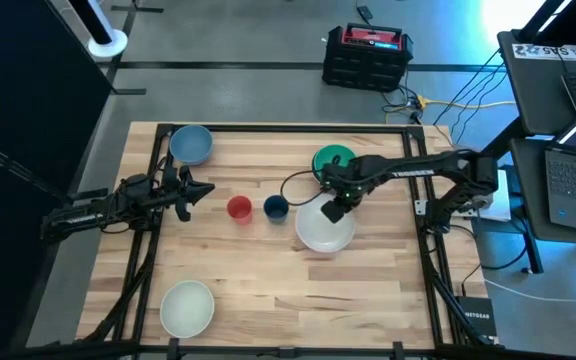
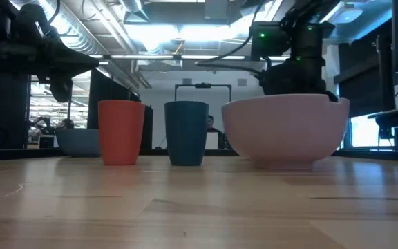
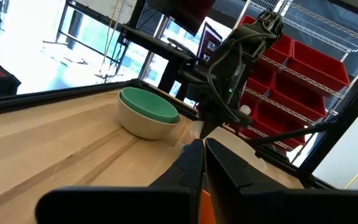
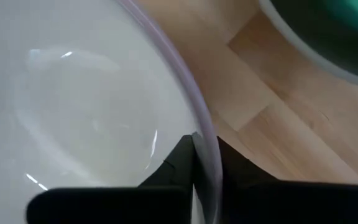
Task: Nest bowls inside each other
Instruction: Move the right white bowl, then stack the gray and green bowls on the white bowl
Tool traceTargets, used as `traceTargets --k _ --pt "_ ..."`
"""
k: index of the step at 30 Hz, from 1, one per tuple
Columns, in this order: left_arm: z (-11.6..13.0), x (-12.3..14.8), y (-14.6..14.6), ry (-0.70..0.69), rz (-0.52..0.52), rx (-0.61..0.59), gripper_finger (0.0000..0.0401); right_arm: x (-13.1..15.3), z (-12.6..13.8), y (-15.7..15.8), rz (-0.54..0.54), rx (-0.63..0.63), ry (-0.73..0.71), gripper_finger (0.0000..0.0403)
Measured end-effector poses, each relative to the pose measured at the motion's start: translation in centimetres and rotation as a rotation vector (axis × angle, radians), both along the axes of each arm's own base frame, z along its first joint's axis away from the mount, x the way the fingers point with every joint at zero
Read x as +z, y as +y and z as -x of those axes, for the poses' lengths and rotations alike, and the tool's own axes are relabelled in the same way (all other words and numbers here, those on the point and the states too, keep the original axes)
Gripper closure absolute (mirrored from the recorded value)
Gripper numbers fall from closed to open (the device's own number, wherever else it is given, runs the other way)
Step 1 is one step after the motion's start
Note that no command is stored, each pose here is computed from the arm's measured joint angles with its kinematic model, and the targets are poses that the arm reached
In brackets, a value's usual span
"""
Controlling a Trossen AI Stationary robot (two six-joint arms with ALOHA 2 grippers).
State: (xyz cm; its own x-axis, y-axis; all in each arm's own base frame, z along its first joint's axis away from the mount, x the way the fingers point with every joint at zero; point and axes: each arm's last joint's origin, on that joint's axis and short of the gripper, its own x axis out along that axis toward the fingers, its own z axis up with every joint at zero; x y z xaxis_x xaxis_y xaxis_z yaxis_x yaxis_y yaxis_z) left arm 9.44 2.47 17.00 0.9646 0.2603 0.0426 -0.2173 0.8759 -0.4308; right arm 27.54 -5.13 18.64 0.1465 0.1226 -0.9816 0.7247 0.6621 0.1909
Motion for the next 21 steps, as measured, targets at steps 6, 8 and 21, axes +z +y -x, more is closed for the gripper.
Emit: traceTargets --k 6,8,21 --pt "0.0 0.0 0.0 0.0 0.0 0.0 0.0401 0.1 -0.2 0.0 0.024 -0.004 0.0 0.0329" --pt "0.0 0.0 0.0 0.0 0.0 0.0 0.0401 0.1 -0.2 0.0 0.023 -0.005 0.0 0.0299" --pt "0.0 0.0 0.0 0.005 -0.002 0.0 0.0401 6.0 -2.1 -2.7 0.131 0.026 -0.153 0.0227"
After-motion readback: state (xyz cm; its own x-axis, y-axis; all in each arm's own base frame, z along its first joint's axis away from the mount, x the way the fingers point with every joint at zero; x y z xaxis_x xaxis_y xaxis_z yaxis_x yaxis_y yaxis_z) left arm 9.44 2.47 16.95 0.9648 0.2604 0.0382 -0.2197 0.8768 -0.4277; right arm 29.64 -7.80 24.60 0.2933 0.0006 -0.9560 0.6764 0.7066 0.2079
